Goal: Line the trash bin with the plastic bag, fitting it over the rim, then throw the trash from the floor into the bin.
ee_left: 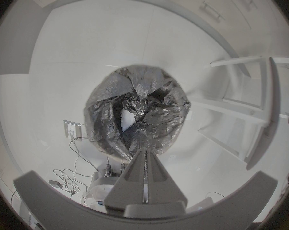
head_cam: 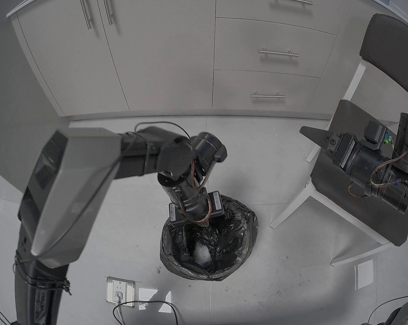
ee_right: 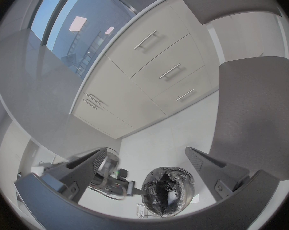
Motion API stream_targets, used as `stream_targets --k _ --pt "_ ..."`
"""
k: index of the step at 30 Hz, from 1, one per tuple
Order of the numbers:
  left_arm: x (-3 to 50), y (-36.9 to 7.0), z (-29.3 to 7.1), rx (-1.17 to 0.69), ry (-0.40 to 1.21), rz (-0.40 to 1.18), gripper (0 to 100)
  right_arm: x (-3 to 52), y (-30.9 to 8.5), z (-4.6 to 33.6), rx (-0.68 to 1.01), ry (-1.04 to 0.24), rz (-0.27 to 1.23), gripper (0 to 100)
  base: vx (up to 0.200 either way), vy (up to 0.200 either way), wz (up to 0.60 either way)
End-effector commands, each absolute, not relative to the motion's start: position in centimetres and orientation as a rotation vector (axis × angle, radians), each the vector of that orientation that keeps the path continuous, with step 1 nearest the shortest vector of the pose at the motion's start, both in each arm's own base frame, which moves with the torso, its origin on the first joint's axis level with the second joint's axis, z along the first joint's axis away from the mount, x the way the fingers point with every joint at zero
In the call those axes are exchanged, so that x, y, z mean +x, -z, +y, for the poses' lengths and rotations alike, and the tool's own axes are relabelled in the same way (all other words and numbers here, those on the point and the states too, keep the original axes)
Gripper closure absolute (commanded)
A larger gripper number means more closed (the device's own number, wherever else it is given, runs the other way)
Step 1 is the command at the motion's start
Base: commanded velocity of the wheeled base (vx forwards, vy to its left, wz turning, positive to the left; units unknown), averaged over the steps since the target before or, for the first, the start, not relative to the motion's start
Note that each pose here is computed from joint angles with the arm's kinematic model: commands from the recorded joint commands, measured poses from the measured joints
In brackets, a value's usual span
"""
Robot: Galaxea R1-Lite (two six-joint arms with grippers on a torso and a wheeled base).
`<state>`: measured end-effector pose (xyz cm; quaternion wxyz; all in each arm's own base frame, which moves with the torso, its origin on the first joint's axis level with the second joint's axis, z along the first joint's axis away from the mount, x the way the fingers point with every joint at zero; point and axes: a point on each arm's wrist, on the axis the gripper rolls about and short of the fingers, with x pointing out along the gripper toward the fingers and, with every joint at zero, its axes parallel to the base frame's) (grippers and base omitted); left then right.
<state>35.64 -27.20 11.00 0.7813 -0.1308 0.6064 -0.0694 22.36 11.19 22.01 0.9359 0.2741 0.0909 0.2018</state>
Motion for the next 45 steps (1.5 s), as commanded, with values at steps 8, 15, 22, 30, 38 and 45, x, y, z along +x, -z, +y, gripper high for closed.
stream_targets --k 8,15,22,30,38,45 --pt "26.4 -28.1 -18.6 -0.376 0.183 1.190 100 17.9 -28.2 5.4 0.436 -0.220 0.114 0 0.000 0.000 0.00" --pt "19.1 -32.6 -13.1 -0.287 0.166 1.245 100 10.7 -33.3 2.8 0.237 -0.070 0.010 0 0.000 0.000 0.00" --pt "14.2 -35.7 -5.4 -0.442 -0.012 1.147 100 3.3 -33.6 0.1 0.118 0.059 -0.080 0 0.000 0.000 0.00" --pt "4.1 -38.6 -1.2 -0.420 0.080 0.841 100 -1.5 -32.4 -0.8 0.038 0.154 -0.126 0 0.000 0.000 0.00" --pt "-10.0 -37.7 2.5 -0.408 0.218 0.417 100 -6.7 -29.8 -1.0 -0.111 0.235 -0.206 0 0.000 0.000 0.00" --pt "-14.2 -29.7 2.8 -0.450 0.086 0.152 100 -10.9 -28.3 0.5 -0.291 0.411 -0.293 0 0.000 0.000 0.00"
